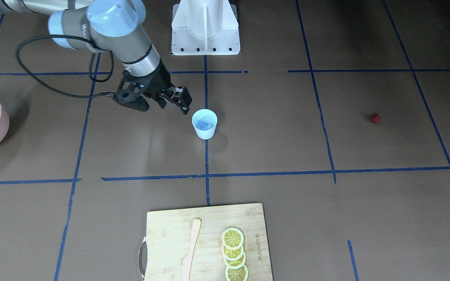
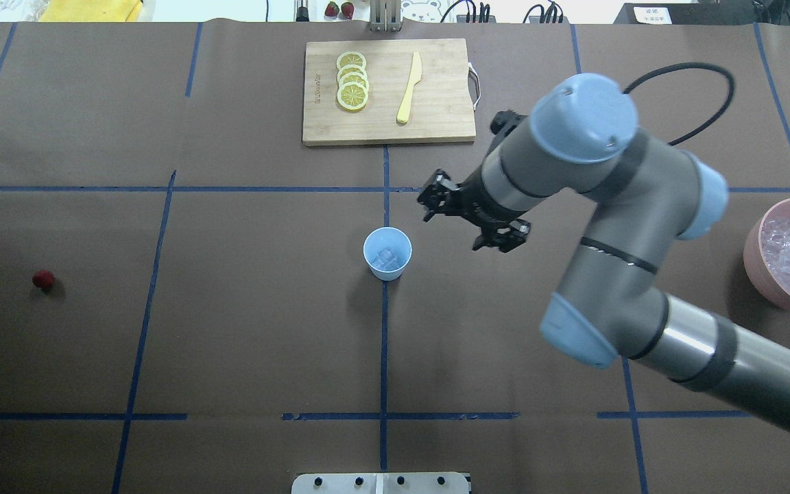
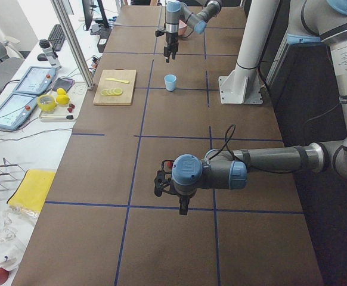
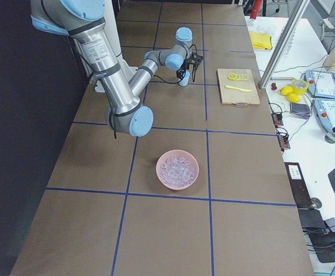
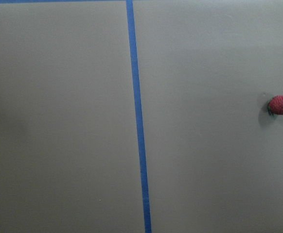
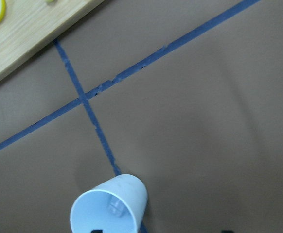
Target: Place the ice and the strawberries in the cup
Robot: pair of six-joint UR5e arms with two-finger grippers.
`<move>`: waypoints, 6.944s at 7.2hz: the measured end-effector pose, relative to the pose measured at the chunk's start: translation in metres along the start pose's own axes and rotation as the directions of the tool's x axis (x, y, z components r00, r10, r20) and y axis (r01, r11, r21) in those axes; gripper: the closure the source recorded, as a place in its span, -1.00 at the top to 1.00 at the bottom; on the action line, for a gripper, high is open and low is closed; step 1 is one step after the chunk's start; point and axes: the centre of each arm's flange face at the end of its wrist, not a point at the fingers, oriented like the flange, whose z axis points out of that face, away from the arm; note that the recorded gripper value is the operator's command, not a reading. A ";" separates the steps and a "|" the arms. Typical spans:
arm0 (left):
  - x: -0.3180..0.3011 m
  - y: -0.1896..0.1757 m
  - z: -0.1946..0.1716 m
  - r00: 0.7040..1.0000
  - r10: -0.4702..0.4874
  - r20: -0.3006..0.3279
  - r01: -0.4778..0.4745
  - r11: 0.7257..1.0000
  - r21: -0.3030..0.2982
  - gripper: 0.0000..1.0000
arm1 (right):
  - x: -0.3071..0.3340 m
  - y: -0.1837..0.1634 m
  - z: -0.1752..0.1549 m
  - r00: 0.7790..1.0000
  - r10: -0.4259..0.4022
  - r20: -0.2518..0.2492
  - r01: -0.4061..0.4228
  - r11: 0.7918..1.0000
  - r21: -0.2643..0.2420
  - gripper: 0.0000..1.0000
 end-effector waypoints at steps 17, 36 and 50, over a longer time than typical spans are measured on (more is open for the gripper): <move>0.235 -0.083 0.211 0.988 -0.068 0.141 0.056 0.995 0.088 0.82 | 0.403 -0.143 -0.177 0.858 -0.480 -0.182 0.485 0.874 -0.019 0.98; 0.670 -0.118 0.132 0.934 -0.341 -0.110 0.346 0.938 0.026 -1.00 | 0.399 -0.148 -0.185 0.865 -0.467 -0.185 0.474 0.880 -0.006 0.98; 0.700 -0.135 0.142 0.945 -0.303 -0.124 0.317 0.942 0.111 0.44 | 0.421 -0.160 -0.196 0.849 -0.488 -0.201 0.499 0.867 -0.001 0.98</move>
